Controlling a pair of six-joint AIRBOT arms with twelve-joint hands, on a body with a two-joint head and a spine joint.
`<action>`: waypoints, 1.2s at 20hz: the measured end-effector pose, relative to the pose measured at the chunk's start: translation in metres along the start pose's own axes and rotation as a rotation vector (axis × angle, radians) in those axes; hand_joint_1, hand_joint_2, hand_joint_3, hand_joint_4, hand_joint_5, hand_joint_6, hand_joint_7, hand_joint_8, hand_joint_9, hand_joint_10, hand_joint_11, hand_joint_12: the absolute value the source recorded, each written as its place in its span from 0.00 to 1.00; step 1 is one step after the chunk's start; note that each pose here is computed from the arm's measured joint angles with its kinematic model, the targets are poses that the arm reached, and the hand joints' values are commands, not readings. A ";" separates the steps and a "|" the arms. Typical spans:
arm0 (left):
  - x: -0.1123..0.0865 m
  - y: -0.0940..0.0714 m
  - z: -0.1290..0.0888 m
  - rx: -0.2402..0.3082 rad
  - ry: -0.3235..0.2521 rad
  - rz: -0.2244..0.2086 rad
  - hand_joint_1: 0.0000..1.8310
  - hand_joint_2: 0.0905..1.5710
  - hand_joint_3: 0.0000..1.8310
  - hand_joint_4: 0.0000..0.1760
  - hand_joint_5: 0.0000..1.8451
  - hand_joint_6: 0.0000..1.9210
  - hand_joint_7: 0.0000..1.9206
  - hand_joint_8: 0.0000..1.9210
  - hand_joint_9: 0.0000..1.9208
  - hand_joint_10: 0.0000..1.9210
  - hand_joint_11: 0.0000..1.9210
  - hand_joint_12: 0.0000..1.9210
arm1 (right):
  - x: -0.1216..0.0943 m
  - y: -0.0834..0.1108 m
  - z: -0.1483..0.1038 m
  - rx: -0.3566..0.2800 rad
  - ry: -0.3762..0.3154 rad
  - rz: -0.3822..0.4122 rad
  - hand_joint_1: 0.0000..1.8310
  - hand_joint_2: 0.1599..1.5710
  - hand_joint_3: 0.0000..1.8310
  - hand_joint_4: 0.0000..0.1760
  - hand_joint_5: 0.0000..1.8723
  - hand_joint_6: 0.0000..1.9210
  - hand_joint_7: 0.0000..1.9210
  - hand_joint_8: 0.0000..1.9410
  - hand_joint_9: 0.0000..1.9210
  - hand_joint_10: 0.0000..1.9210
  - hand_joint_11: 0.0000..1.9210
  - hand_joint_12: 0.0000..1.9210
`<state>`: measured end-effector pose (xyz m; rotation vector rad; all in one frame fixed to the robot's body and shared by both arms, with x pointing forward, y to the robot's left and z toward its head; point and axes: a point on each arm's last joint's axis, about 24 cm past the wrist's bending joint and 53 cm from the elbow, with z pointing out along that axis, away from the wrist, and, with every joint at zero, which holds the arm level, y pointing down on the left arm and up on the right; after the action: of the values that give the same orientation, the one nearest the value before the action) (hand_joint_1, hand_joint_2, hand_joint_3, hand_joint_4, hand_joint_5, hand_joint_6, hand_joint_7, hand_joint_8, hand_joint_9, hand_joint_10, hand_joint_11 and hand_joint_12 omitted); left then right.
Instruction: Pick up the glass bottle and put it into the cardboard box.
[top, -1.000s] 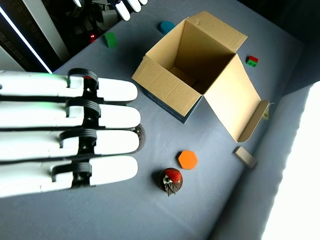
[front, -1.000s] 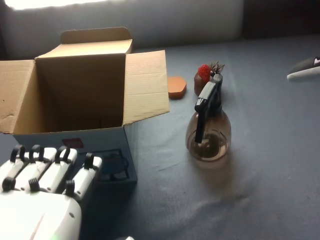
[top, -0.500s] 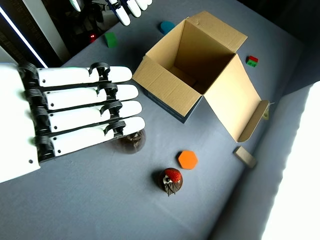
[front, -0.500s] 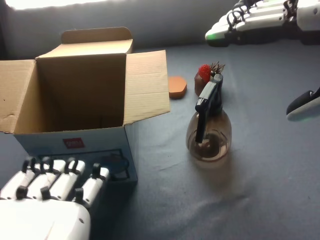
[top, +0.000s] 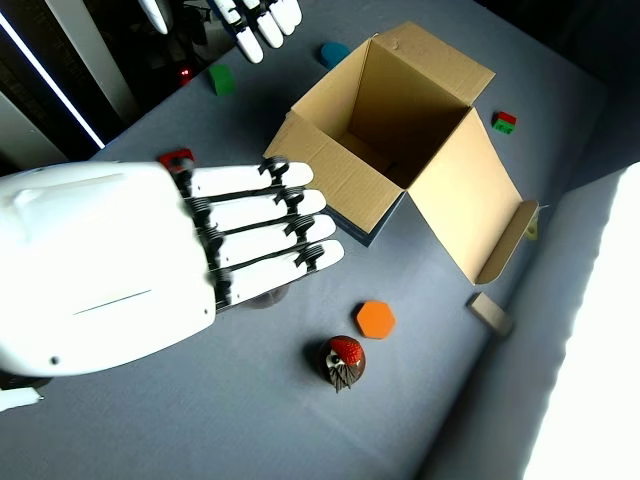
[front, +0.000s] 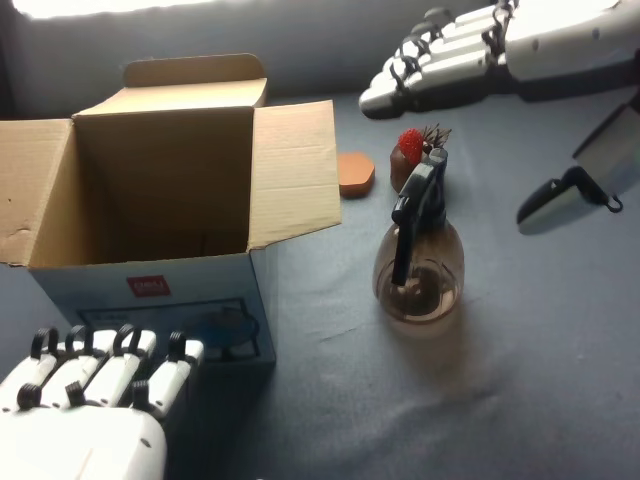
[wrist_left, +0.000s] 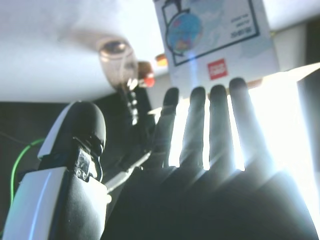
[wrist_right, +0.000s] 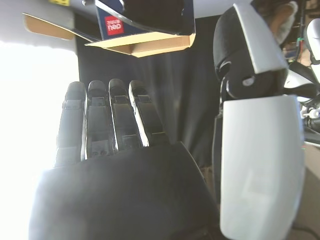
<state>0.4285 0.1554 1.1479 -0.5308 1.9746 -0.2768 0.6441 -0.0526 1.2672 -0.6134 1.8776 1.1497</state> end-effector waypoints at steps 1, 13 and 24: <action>0.001 0.002 0.000 -0.004 -0.001 -0.010 0.06 0.83 0.00 0.25 0.06 0.00 0.04 0.00 0.03 0.00 0.00 0.19 | 0.001 -0.002 0.000 0.007 0.008 -0.016 0.45 0.51 0.12 0.00 0.00 0.00 0.00 0.00 0.00 0.00 0.00 0.00; 0.011 0.007 0.015 0.013 -0.038 -0.055 0.06 0.82 0.00 0.08 0.05 0.00 0.03 0.00 0.03 0.00 0.00 0.17 | 0.024 -0.013 0.034 0.019 0.077 -0.028 0.45 0.50 0.13 0.00 0.00 0.00 0.00 0.00 0.00 0.00 0.00 0.00; 0.019 0.001 0.016 0.061 -0.037 -0.066 0.04 0.82 0.00 0.00 0.03 0.00 0.02 0.00 0.01 0.00 0.00 0.11 | 0.031 -0.013 0.039 0.019 0.089 -0.019 0.45 0.50 0.13 0.00 0.00 0.00 0.00 0.00 0.00 0.00 0.00 0.00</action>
<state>0.4352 0.1475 1.1256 -0.5581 1.9095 -0.3648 0.6532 -0.0233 1.2257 -0.6801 1.9511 1.1067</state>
